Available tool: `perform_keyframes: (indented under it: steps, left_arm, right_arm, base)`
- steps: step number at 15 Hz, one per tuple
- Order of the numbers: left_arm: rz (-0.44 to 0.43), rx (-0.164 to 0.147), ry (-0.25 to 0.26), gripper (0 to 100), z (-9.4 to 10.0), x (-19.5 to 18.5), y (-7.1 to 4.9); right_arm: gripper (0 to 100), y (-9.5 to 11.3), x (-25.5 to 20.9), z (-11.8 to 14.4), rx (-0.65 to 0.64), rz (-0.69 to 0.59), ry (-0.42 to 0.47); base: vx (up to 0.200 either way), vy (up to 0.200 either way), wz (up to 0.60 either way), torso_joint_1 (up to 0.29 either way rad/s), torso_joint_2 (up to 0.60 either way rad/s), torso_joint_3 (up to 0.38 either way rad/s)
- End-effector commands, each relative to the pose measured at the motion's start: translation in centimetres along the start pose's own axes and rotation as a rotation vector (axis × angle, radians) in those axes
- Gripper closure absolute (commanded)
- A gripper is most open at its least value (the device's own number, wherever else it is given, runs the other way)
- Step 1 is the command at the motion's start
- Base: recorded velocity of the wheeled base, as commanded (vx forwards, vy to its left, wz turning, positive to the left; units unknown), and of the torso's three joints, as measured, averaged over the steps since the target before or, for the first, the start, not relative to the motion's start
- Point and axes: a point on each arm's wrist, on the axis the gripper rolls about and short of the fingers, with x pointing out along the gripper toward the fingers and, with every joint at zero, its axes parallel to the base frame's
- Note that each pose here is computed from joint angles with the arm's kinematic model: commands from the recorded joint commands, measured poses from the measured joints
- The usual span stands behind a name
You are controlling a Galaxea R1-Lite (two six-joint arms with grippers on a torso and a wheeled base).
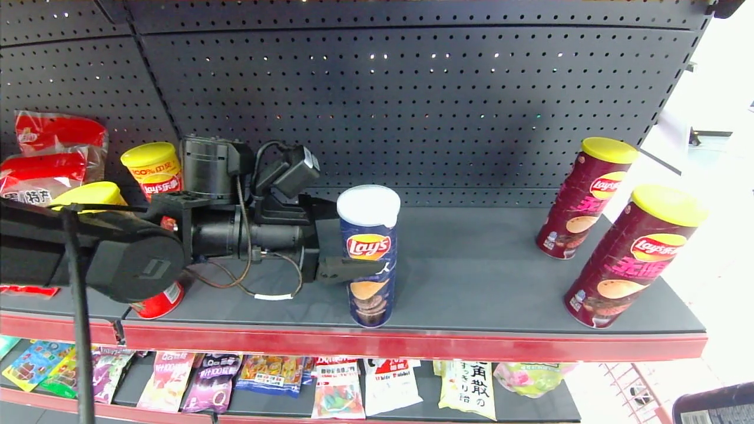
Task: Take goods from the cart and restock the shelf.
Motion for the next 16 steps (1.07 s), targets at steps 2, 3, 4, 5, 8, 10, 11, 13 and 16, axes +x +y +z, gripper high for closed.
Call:
perform_keyframes:
  steps: [2, 3, 4, 5, 8, 10, 11, 13, 16]
  left_arm:
    - [0.049, 0.014, -0.017, 0, 0.9, -3.2, -1.4]
    - [0.067, 0.014, -0.018, 0, 1.0, -4.3, -2.1]
    - [0.095, 0.018, -0.018, 0, 1.1, -5.5, -2.8]
    - [0.126, 0.024, -0.017, 0, 1.3, -6.3, -3.5]
    - [0.191, 0.011, -0.032, 0, 1.5, -10.1, -8.7]
    - [0.273, -0.029, -0.033, 0, 0.8, -12.1, -11.5]
    - [0.307, -0.049, -0.044, 0, 0.5, -13.1, -12.9]
    - [0.347, -0.051, -0.055, 0, -0.3, -14.8, -15.5]
    - [0.385, -0.078, -0.023, 0, -1.6, -16.6, -18.3]
  right_arm:
    - [100, 0.0, 0.0, 0.0, -0.001, 0.002, 0.003]
    - [100, 0.0, 0.0, -0.1, -0.002, 0.008, 0.004]
    - [100, 0.0, 0.1, -0.1, -0.002, 0.011, 0.007]
    - [100, 0.0, 0.2, 0.1, -0.003, 0.021, 0.007]
    - [100, 0.4, 1.4, 2.1, -0.013, 0.139, 0.054]
    - [100, 0.8, 2.5, 3.7, -0.011, 0.281, 0.086]
    - [100, 1.0, 3.1, 4.7, -0.011, 0.344, 0.1]
    - [100, 1.6, 4.9, 6.8, -0.024, 0.437, 0.139]
    - [100, 2.8, 7.1, 9.0, -0.056, 0.536, 0.174]
  base:
    - [0.0, 0.0, 0.0, 0.0, 0.0, 0.0]
    - [0.0, 0.0, 0.0, 0.0, 0.0, 0.0]
    - [0.0, 0.0, 0.0, 0.0, 0.0, 0.0]
    - [0.0, 0.0, 0.0, 0.0, 0.0, 0.0]
    - [0.0, 0.0, 0.0, 0.0, 0.0, 0.0]
    - [0.0, 0.0, 0.0, 0.0, 0.0, 0.0]
    - [0.0, 0.0, 0.0, 0.0, 0.0, 0.0]
    - [0.0, 0.0, 0.0, 0.0, 0.0, 0.0]
    - [0.0, 0.0, 0.0, 0.0, 0.0, 0.0]
